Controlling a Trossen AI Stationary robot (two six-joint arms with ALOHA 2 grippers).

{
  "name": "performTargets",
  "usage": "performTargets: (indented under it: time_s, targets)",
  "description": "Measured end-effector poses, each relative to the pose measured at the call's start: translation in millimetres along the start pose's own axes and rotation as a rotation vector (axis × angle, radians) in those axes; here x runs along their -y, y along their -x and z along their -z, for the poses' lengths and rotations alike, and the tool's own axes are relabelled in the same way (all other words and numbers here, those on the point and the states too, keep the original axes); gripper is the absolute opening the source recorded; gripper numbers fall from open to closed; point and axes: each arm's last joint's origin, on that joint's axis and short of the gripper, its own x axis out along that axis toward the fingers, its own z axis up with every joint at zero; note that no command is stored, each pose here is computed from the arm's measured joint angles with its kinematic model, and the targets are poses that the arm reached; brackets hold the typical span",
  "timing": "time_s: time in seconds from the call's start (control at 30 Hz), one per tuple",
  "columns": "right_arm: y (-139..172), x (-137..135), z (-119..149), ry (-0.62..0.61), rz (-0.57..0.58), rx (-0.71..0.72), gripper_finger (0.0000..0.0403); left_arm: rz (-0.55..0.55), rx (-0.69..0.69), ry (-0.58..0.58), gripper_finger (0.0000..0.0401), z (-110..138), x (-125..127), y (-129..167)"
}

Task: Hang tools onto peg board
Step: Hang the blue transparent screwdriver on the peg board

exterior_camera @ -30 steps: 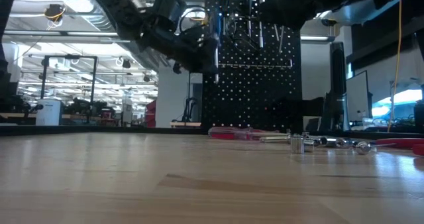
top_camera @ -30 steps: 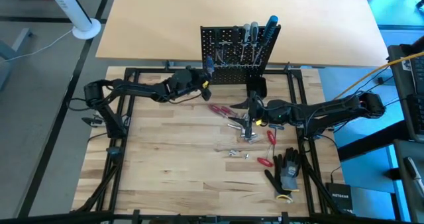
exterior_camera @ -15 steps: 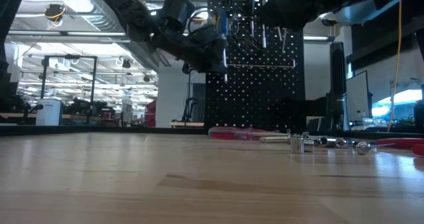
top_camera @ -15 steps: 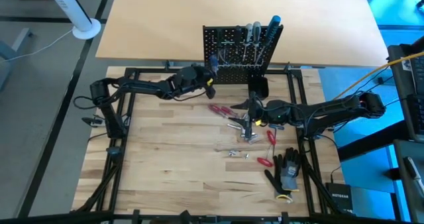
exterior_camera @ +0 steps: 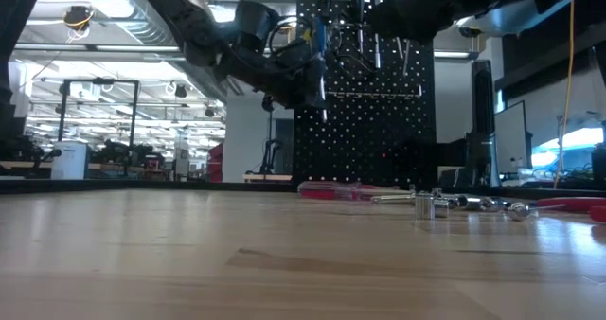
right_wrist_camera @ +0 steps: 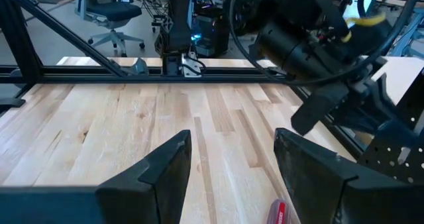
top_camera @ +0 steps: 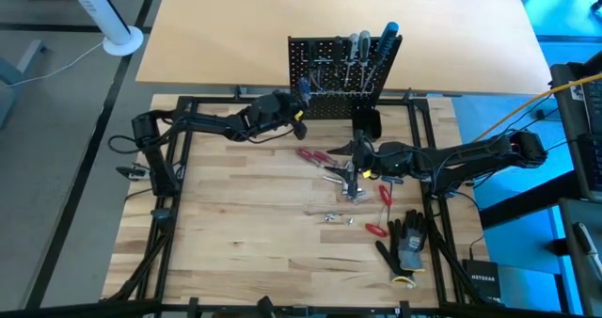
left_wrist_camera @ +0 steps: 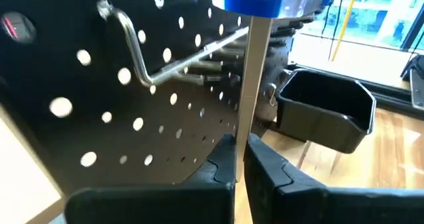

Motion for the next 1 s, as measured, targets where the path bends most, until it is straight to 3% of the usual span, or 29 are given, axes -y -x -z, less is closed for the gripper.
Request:
performTargets:
  time_s: [0.27,0.67,1.0]
  targets:
    - [-1.2,-0.2,1.0,0.001,0.0,-0.004,0.0218,-0.001,-0.007,-0.013,0.0,8.8,-6.2,-7.5]
    - [-1.9,-0.2,1.4,0.001,0.002,-0.005,0.0218,-0.051,-0.002,-0.009,0.0,-7.4,-15.2,-15.2]
    - [-1.9,-0.3,1.7,-0.01,0.001,-0.009,0.0218,-0.053,-0.051,0.005,0.0002,-1.9,-15.6,-17.1]
